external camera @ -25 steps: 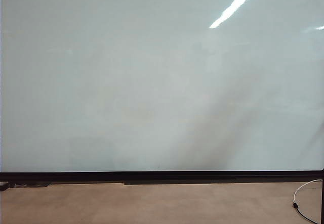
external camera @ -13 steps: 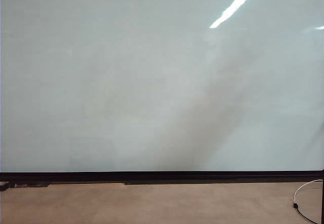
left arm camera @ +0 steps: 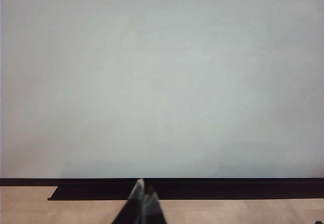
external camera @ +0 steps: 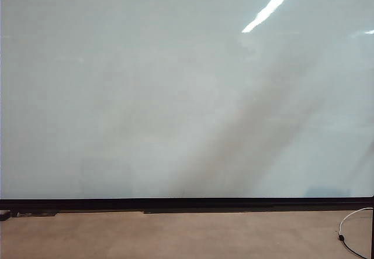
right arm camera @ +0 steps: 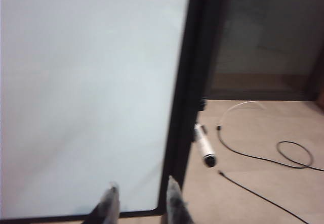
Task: Pick up the pen on the shelf to the right of the whiteboard and draw a rectangle.
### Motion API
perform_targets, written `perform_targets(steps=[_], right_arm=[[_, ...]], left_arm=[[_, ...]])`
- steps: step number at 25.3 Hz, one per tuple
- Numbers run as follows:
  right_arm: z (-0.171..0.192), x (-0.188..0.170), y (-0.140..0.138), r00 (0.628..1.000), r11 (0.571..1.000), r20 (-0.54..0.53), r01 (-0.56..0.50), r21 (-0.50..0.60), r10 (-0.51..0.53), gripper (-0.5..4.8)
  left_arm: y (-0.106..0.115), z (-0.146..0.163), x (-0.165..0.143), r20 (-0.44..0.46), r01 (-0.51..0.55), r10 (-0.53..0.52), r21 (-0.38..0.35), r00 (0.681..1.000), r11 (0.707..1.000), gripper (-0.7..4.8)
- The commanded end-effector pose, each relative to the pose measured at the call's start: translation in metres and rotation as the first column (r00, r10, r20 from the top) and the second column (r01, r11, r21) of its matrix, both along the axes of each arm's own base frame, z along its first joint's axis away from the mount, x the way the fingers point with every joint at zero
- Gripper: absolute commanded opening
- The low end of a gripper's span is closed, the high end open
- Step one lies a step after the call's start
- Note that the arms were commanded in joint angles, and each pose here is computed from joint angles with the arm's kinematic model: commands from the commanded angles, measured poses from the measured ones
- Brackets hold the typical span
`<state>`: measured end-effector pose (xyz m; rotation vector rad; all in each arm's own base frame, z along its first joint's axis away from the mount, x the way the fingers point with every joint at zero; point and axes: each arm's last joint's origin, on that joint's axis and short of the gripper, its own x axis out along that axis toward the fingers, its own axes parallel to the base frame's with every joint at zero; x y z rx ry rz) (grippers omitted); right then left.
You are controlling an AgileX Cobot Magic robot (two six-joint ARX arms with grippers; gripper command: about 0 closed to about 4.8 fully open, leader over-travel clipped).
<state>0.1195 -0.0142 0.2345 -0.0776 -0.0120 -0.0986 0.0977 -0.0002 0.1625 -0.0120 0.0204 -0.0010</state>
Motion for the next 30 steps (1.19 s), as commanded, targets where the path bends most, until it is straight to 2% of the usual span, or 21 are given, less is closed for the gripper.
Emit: perform_targets(steps=[1,7,9,10,19,24,30], right_arm=[[0.006,0.005,-0.006,0.999,1.000,0.051,0.013,-0.016,-0.012,1.18],[0.000,0.023,-0.024,0.998,0.998,0.025,-0.051,-0.020,0.052,1.20],[-0.001,0.026,-0.027,0.998,0.998,0.023,-0.061,-0.020,0.062,1.48],[-0.003,0.031,-0.031,0.997,0.998,0.023,-0.067,-0.021,0.067,1.82],[-0.015,0.057,-0.041,0.996,0.996,0.023,-0.084,-0.023,0.085,1.82],[-0.024,0.069,-0.047,0.996,0.997,0.029,-0.078,-0.021,0.079,2.12],[-0.028,0.072,-0.051,0.997,0.998,0.030,-0.065,-0.022,0.066,2.12]], left_arm=[[0.000,0.002,0.000,0.010,0.004,-0.004,0.004,1.000,1.000,-0.04],[0.000,0.002,0.000,0.010,0.004,-0.004,0.004,1.000,1.000,-0.04],[0.000,0.002,0.000,0.010,0.004,-0.004,0.004,1.000,1.000,-0.05],[0.000,0.002,0.000,0.009,0.004,-0.004,0.004,1.000,1.000,-0.04],[0.000,0.002,0.000,0.010,0.004,-0.004,0.004,1.000,1.000,-0.04],[0.000,0.002,0.000,0.010,0.004,-0.004,0.004,1.000,1.000,-0.04],[0.000,0.002,0.000,0.010,0.004,-0.004,0.004,1.000,1.000,-0.04]])
